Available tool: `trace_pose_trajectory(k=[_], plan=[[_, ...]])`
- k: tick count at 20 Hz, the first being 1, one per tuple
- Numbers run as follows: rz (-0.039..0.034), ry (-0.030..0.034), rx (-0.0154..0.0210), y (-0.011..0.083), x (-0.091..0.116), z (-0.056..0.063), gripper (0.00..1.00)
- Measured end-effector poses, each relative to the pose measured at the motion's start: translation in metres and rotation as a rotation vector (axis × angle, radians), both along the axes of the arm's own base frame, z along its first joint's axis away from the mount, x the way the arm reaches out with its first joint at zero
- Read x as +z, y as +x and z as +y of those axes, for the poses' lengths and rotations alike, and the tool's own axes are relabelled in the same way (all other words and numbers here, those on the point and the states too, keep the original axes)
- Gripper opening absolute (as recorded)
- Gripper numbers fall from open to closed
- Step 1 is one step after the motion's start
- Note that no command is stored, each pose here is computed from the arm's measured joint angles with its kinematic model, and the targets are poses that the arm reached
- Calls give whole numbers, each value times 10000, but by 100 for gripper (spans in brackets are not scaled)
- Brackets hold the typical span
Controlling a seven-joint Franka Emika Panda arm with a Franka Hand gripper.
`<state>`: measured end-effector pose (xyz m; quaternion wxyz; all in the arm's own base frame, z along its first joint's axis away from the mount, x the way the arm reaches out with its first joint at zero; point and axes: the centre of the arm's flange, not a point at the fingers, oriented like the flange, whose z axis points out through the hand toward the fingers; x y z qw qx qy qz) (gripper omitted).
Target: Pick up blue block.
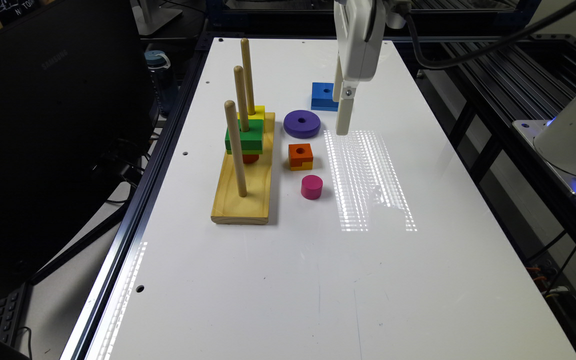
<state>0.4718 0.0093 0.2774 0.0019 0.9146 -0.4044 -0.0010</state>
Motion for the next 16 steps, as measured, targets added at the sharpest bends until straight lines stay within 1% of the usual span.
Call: trace_pose_trajectory(k=[1, 3, 7, 9, 11, 13, 16], plan=[[2, -13, -3, 0, -1, -69, 100], [5, -19, -3, -3, -1, -269, 100], [4, -18, -7, -21, 0, -546, 100], [2, -18, -11, -25, 1, -594, 100], [0, -18, -8, -24, 2, -594, 100], [-9, -19, -16, -22, 5, -604, 100], [-19, -21, -32, -24, 10, -663, 100]])
